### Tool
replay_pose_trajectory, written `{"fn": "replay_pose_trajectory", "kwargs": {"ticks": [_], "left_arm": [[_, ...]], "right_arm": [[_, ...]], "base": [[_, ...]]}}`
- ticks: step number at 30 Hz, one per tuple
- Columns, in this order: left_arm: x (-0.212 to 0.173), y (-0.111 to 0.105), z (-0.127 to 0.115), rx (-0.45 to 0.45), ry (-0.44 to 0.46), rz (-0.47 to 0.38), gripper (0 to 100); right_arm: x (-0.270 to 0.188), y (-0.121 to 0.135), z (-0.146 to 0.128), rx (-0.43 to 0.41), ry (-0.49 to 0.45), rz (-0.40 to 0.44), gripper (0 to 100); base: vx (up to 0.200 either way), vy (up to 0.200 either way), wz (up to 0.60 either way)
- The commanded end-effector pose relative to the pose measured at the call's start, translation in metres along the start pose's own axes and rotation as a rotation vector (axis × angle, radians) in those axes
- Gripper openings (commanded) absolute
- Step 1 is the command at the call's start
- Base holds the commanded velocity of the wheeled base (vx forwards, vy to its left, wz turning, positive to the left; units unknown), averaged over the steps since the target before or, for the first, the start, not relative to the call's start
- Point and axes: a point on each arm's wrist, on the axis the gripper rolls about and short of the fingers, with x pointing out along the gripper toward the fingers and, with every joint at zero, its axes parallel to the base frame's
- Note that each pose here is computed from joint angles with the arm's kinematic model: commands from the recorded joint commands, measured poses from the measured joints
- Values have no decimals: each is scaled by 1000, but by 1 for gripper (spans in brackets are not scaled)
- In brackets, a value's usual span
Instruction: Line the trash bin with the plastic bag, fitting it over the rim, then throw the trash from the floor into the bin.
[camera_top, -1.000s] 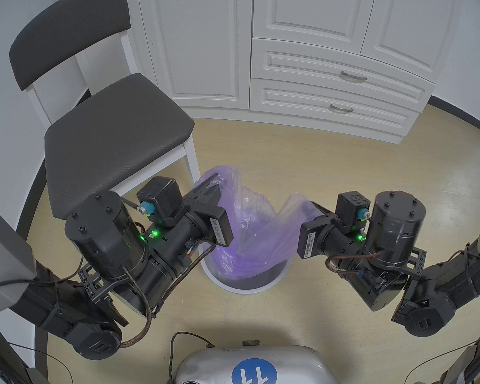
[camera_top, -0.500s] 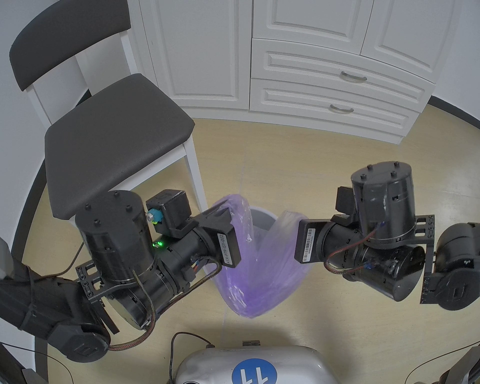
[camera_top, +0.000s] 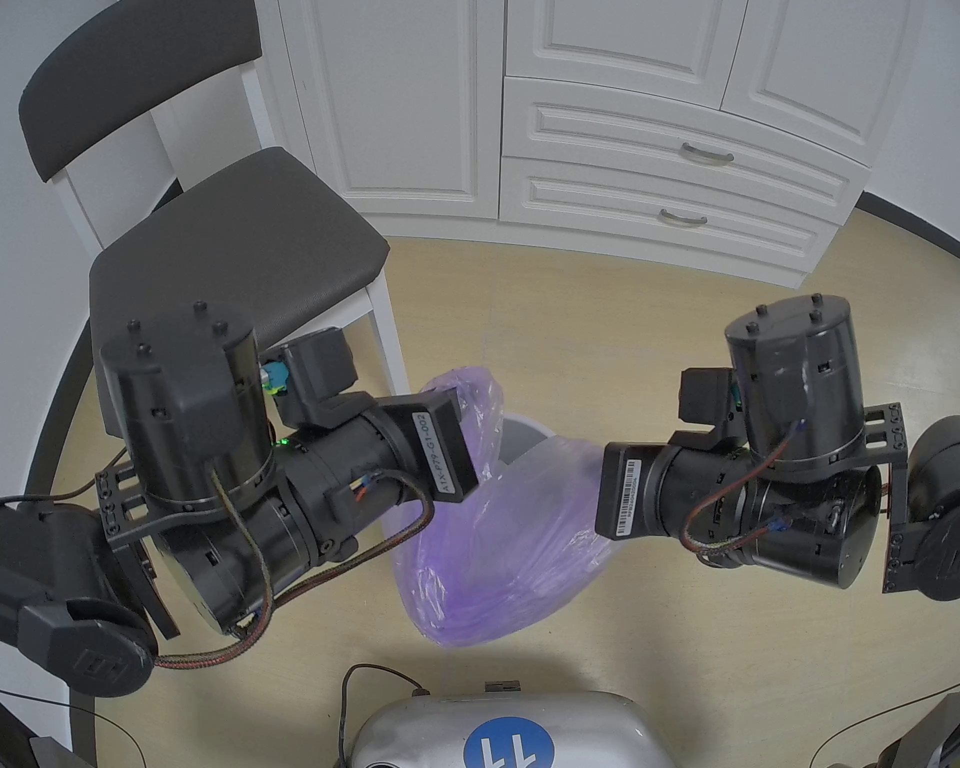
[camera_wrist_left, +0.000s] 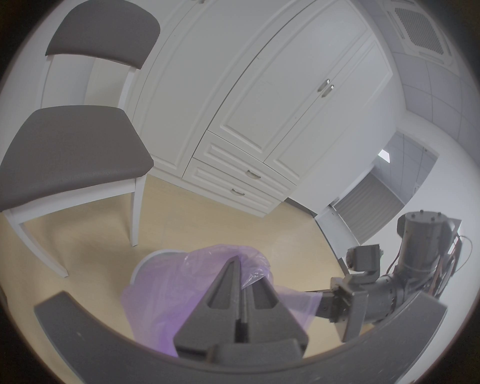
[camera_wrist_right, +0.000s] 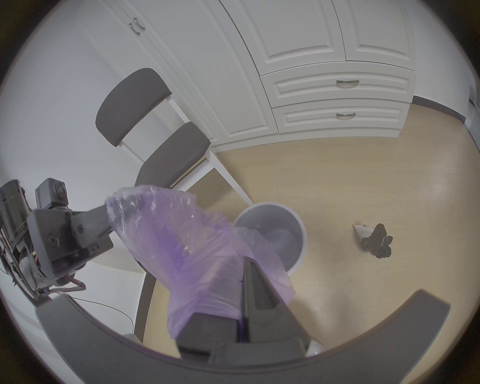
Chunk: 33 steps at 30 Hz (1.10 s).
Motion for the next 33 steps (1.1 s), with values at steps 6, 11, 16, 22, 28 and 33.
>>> {"fn": "replay_pose_trajectory", "kwargs": {"ticks": [6,11,16,22,28,33], "left_arm": [[9,-8,-9,-48,-12,-38,0],[20,-6,-20,-52,6,-29,0],[36,-2,-39,-45,40,-13,0],[53,4,-56,-42,53,2,0],[83,22,-76,-42,59,50,0],[108,45,-85,-86,41,113,0]], "right_arm": [[32,2,-11,18,-57,-22,0],[39,2,-13,30,-92,-14,0],[50,-7,-16,28,-72,-41,0],[62,-15,-18,34,-62,-75,0],[110,-43,-27,80,-62,-72,0],[154,-66,-37,128,-120,-51,0]], "base": [[0,0,0],[0,0,0],[0,0,0],[0,0,0],[0,0,0],[0,0,0]]}}
